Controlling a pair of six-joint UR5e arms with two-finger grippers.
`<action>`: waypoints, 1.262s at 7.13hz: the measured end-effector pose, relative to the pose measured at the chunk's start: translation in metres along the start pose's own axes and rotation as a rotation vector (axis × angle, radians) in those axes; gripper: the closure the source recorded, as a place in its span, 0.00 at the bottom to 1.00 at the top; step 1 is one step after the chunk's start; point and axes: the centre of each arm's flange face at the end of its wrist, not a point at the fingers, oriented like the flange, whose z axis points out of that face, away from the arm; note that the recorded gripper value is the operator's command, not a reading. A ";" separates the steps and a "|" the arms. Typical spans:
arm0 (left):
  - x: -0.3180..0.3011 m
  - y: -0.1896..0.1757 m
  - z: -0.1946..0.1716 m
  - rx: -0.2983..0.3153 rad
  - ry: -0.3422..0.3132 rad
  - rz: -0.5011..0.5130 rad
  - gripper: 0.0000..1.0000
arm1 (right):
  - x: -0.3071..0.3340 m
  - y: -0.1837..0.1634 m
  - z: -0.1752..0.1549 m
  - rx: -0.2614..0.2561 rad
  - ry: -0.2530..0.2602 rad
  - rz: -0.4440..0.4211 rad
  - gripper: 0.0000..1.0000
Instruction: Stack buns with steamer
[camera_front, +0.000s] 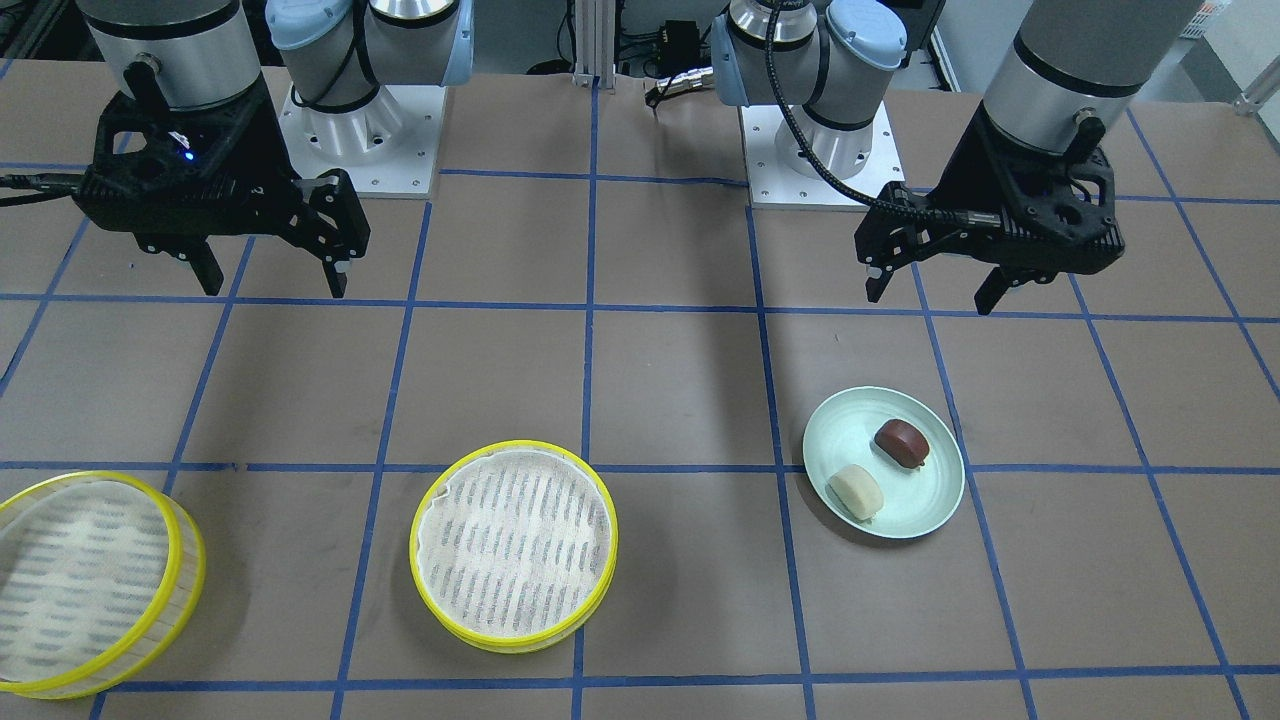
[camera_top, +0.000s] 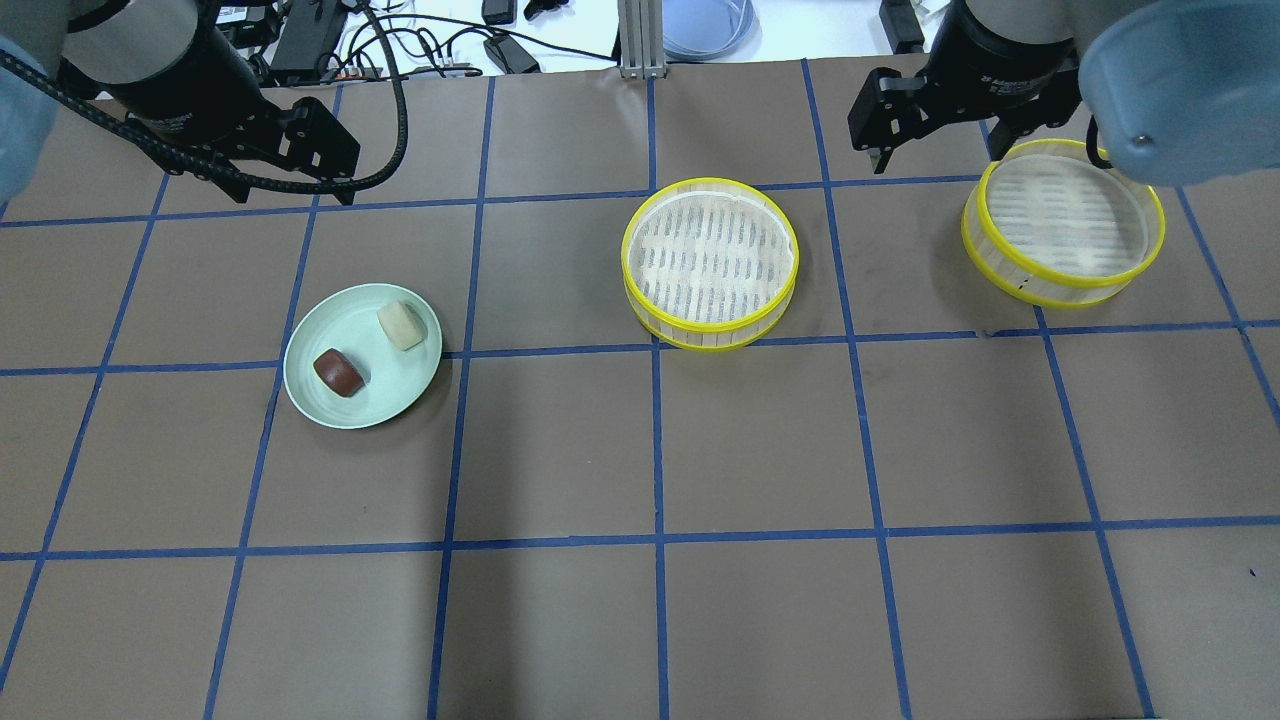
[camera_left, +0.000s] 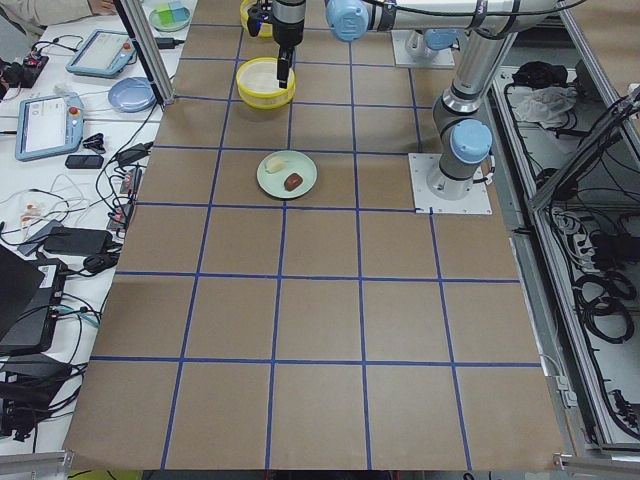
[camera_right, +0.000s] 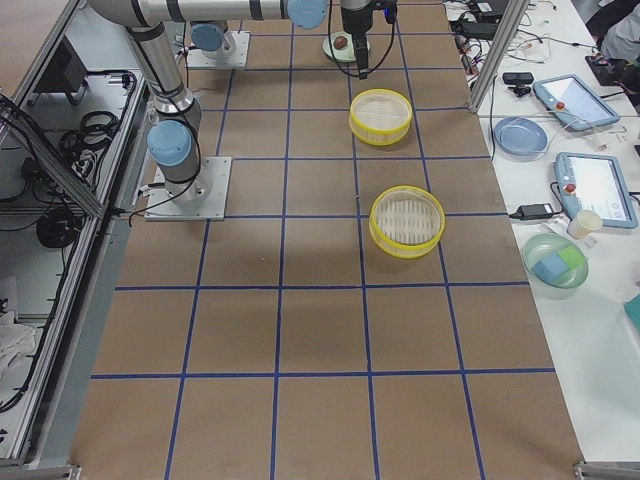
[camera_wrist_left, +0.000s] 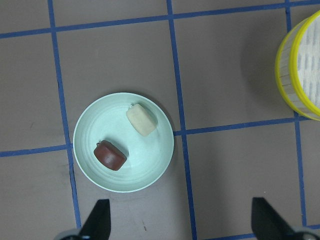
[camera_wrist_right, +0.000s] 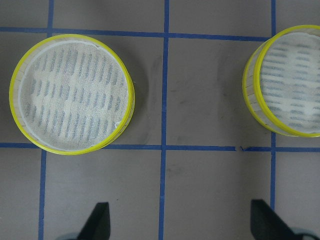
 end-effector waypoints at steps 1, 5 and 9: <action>0.000 0.000 0.000 0.001 -0.002 0.000 0.00 | 0.000 0.001 0.000 -0.004 0.000 -0.001 0.00; -0.011 -0.003 0.000 0.007 -0.010 -0.009 0.00 | 0.001 -0.007 0.011 -0.018 -0.007 0.005 0.00; -0.044 -0.004 0.050 -0.088 0.002 -0.054 0.00 | 0.095 -0.055 0.054 -0.041 -0.008 0.024 0.00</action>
